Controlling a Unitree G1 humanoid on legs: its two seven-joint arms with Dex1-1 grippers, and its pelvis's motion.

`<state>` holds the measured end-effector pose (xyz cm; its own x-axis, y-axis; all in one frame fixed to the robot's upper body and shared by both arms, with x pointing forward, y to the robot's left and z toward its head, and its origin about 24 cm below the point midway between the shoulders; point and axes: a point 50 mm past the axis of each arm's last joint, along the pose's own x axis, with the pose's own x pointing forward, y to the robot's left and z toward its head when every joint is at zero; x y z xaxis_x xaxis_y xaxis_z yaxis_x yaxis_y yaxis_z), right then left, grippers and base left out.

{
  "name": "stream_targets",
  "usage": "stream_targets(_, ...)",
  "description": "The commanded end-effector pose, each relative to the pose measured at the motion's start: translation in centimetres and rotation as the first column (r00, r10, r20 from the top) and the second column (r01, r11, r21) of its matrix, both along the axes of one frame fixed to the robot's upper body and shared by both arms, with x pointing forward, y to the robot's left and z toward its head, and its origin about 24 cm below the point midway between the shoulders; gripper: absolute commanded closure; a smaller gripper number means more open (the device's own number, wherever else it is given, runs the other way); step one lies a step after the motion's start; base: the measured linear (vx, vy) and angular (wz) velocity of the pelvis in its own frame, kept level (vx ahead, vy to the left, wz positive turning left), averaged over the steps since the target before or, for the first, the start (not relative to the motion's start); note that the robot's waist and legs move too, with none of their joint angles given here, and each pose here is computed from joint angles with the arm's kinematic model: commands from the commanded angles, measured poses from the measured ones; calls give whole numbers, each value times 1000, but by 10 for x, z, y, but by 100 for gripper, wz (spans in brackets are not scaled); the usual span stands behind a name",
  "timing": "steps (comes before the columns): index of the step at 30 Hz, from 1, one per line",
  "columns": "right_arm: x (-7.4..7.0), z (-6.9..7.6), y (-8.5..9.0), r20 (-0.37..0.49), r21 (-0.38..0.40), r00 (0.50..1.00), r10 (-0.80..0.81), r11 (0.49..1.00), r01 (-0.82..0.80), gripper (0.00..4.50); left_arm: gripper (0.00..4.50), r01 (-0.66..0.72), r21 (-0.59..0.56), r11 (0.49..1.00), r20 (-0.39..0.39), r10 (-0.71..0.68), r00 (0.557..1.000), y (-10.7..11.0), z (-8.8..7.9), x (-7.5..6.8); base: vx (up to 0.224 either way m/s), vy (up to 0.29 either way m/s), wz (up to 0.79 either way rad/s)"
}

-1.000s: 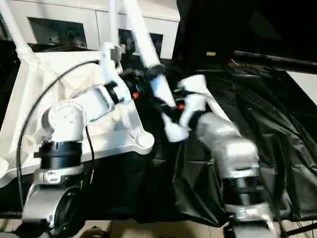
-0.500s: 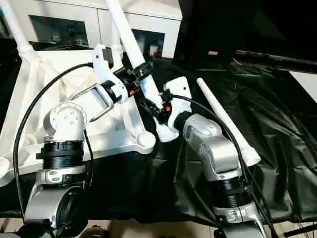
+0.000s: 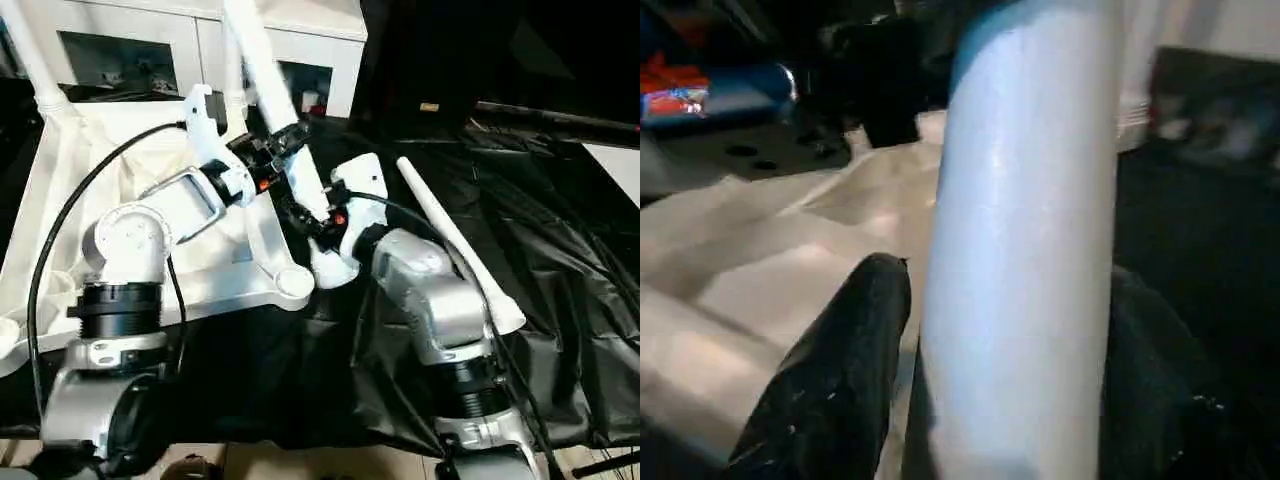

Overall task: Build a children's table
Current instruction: Pick table leg

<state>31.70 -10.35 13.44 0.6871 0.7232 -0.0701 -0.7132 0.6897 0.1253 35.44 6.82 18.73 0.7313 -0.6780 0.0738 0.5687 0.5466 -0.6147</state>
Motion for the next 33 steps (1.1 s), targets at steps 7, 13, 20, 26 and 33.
stream_targets(7, -9, 23, -29, -62, 129, 985, 162, 980, -153, 151, 269, 259, 66, 964, 130, -265, 955, 3, 20, -5, 0, 0, 0)
stream_targets(13, -15, 22, -38, -113, 154, 965, 238, 963, -220, 151, 269, 457, 76, 886, 217, -462, 860, 8, 30, -19, 0, 0, 0)
stream_targets(20, -26, 15, -32, -163, 166, 928, 335, 937, -309, 151, 269, 583, 25, 812, 298, -563, 771, 8, 39, -30, 0, 0, 0)
stream_targets(26, -29, 9, -29, -204, 174, 904, 375, 923, -343, 219, 270, 574, 11, 819, 314, -548, 775, 9, 40, -28, 0, 0, 0)
stream_targets(33, -27, 6, -29, -212, 159, 914, 346, 935, -317, 261, 270, 532, 32, 846, 317, -513, 798, 10, 39, -24, 0, 0, 0)
